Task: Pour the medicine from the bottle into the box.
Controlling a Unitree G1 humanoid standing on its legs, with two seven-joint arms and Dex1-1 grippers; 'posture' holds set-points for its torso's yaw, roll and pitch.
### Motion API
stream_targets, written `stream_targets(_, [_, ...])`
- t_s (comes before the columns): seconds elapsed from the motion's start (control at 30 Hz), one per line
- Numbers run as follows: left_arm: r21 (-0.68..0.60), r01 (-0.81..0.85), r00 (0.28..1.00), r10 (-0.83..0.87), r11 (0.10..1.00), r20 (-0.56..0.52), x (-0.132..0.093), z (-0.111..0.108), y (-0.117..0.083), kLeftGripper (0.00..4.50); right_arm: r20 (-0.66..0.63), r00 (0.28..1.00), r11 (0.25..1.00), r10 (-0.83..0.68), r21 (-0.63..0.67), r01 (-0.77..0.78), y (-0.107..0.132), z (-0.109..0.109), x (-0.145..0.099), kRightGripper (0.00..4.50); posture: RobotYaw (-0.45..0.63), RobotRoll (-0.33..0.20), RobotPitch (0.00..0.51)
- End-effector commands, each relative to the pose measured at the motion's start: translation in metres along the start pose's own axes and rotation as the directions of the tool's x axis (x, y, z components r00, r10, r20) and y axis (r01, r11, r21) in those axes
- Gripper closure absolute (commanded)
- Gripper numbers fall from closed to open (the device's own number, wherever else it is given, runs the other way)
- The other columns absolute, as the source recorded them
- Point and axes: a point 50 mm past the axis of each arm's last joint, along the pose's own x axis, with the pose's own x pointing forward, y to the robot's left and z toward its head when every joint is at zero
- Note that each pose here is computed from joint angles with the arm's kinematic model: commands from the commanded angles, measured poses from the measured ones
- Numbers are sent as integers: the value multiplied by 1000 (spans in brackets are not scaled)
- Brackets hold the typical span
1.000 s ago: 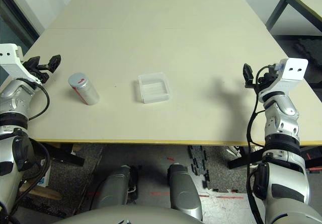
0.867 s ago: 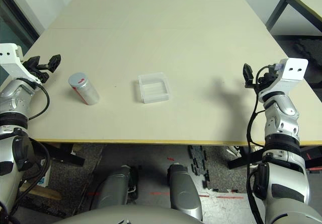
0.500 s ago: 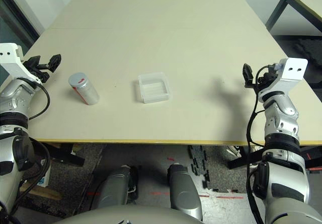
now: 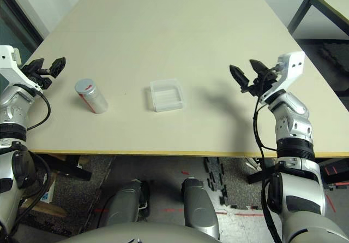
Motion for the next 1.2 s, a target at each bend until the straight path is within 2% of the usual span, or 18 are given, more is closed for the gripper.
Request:
stream_targets(0.03, [-5,40,999,-39,999,12,-6,6,0,47,-35,987,988,155,7,-155,17,-4,5,0,-125,0,72])
stream_targets(0.23, [-5,121,992,-121,993,29,-11,14,-9,47,-114,917,923,382,-4,-385,41,-9,9,0,-110,0,69])
stream_targets(0.47, [-22,220,974,-219,975,64,-25,25,-23,47,-203,829,846,521,-3,-533,57,-18,10,0,-85,0,81])
stream_targets(0.8, [-40,326,940,-320,944,118,-56,29,-45,47,-252,789,814,561,-5,-581,62,-26,12,0,-54,0,96])
stream_targets(1.0, [-50,350,933,-342,936,113,-75,19,-60,47,-256,785,811,564,-10,-585,64,-29,15,0,-45,0,105])
stream_targets(1.2, [-55,366,930,-363,929,58,-86,1,-73,47,-254,784,808,567,-14,-589,66,-32,17,0,-40,0,111])
